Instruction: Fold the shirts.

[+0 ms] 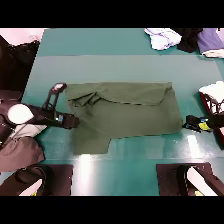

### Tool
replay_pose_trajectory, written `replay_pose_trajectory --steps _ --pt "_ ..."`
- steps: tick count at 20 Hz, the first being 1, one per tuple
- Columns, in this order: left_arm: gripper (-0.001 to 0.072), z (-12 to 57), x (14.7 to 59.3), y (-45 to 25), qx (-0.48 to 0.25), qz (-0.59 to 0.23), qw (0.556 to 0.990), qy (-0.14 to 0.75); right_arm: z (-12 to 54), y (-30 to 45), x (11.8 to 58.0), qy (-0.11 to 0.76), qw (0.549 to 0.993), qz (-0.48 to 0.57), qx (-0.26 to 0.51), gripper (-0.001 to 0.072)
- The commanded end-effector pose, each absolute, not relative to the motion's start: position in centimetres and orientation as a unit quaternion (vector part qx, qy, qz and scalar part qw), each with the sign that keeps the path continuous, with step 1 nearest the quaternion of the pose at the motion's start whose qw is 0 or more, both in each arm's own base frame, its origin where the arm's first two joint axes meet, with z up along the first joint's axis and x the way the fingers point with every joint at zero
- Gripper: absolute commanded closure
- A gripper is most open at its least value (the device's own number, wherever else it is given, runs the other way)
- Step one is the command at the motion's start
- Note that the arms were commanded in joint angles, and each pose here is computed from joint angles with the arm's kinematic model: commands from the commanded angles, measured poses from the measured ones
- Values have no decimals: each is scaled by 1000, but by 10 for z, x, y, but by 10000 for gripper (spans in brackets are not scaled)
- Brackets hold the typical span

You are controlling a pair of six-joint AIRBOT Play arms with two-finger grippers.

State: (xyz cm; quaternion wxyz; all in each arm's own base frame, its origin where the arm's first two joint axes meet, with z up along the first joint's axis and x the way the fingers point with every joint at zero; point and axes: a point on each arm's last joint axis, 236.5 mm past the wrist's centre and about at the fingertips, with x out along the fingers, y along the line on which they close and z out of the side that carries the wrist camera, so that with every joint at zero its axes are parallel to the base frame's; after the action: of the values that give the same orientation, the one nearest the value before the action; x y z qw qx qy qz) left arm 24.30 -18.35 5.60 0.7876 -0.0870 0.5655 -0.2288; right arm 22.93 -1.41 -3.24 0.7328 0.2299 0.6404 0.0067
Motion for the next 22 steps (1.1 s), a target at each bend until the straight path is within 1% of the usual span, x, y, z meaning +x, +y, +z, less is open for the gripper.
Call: replay_pose_trajectory --steps 1,3,5,9,11,16,20,22 --pt "675 127 250 -192 -78 -264 807 523 27 27 241 563 776 69 276 694" --pt "675 182 256 -196 -70 -286 830 473 80 39 254 495 817 98 278 694" --pt "675 239 259 -197 -68 -304 855 414 139 44 264 425 859 114 262 694" --pt "675 337 247 -191 -67 -327 891 307 256 44 266 295 928 119 193 694" --pt "675 385 233 -186 -67 -338 905 251 309 45 262 238 950 121 162 694" --pt "675 488 182 -166 -71 -359 924 108 412 52 246 136 978 126 94 694" --pt "675 537 145 -153 -76 -372 925 30 459 60 229 95 985 128 60 694" --pt "675 553 129 -156 -86 -393 916 2 472 60 223 86 988 120 51 694"
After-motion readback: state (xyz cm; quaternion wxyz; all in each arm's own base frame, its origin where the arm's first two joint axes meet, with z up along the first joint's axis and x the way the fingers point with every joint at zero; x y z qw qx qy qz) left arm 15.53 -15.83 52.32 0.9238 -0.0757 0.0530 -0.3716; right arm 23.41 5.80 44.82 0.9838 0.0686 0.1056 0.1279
